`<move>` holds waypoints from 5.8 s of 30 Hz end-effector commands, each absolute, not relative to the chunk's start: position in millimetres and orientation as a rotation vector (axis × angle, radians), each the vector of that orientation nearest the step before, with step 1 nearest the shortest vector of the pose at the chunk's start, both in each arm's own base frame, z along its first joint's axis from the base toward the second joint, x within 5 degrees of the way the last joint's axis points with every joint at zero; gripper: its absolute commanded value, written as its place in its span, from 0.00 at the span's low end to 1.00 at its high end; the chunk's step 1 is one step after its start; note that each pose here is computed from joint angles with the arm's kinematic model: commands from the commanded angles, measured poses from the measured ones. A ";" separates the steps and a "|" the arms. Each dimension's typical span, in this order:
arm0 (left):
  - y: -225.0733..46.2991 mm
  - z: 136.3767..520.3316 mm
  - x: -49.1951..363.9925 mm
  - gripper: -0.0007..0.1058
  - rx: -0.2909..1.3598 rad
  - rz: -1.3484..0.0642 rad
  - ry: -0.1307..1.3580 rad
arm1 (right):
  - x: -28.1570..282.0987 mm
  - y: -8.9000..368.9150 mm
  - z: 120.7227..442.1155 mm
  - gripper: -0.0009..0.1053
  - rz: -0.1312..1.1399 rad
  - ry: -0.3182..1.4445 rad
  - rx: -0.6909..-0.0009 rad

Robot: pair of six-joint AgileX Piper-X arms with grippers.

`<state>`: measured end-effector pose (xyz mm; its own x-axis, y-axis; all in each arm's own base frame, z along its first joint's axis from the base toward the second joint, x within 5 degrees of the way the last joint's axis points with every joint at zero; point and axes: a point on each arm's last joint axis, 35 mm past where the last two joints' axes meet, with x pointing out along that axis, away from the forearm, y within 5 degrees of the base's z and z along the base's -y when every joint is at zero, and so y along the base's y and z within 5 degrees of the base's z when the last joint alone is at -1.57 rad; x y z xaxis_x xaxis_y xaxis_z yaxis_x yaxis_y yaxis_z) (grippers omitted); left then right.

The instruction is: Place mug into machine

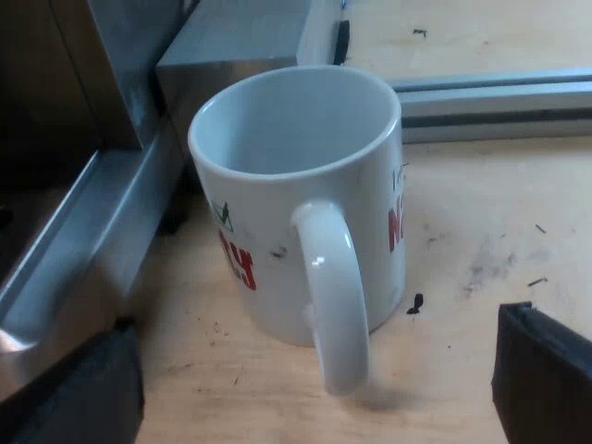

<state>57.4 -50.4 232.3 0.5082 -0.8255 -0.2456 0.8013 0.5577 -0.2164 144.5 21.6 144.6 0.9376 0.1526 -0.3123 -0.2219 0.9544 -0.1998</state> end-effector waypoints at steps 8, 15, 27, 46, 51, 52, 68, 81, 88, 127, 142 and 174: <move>-51.0 234.5 57.4 0.80 -0.073 -0.998 0.317 | 163.3 24.8 120.1 0.74 0.215 0.392 -0.240; -51.1 234.5 57.3 0.80 -0.073 -1.000 0.317 | 202.2 30.5 120.3 0.74 0.215 0.394 -0.240; -51.1 234.5 57.3 0.80 -0.077 -1.000 0.319 | 228.0 35.1 116.5 0.32 0.239 0.409 -0.236; -46.1 229.1 64.7 0.80 -0.040 -0.757 0.316 | 179.8 30.0 184.0 0.01 0.300 0.390 -0.272; -45.8 224.4 67.0 0.80 -0.035 -0.718 0.314 | 149.2 35.8 200.8 0.01 0.373 0.383 -0.283; -45.9 224.8 67.6 0.80 -0.036 -0.715 0.304 | 141.3 39.0 204.5 0.01 0.400 0.372 -0.290; -51.2 206.1 80.4 0.80 -0.065 -0.680 0.138 | 100.1 91.1 228.8 0.01 0.546 0.286 -0.346; -51.3 207.6 80.5 0.80 -0.071 -0.683 0.126 | 132.7 162.6 214.8 0.01 0.564 0.239 -0.348; -51.5 207.6 80.3 0.80 -0.074 -0.690 0.127 | 155.8 196.4 208.9 0.01 0.586 0.234 -0.340; -51.5 207.6 80.3 0.80 -0.095 -0.689 0.135 | 209.5 257.7 194.2 0.50 0.554 0.236 -0.337; -51.5 208.2 80.3 0.80 -0.096 -0.689 0.129 | 180.6 243.2 183.1 0.50 0.526 0.309 -0.371; -51.5 208.2 80.3 0.80 -0.096 -0.689 0.129 | 245.5 284.9 153.6 0.50 0.585 0.180 -0.260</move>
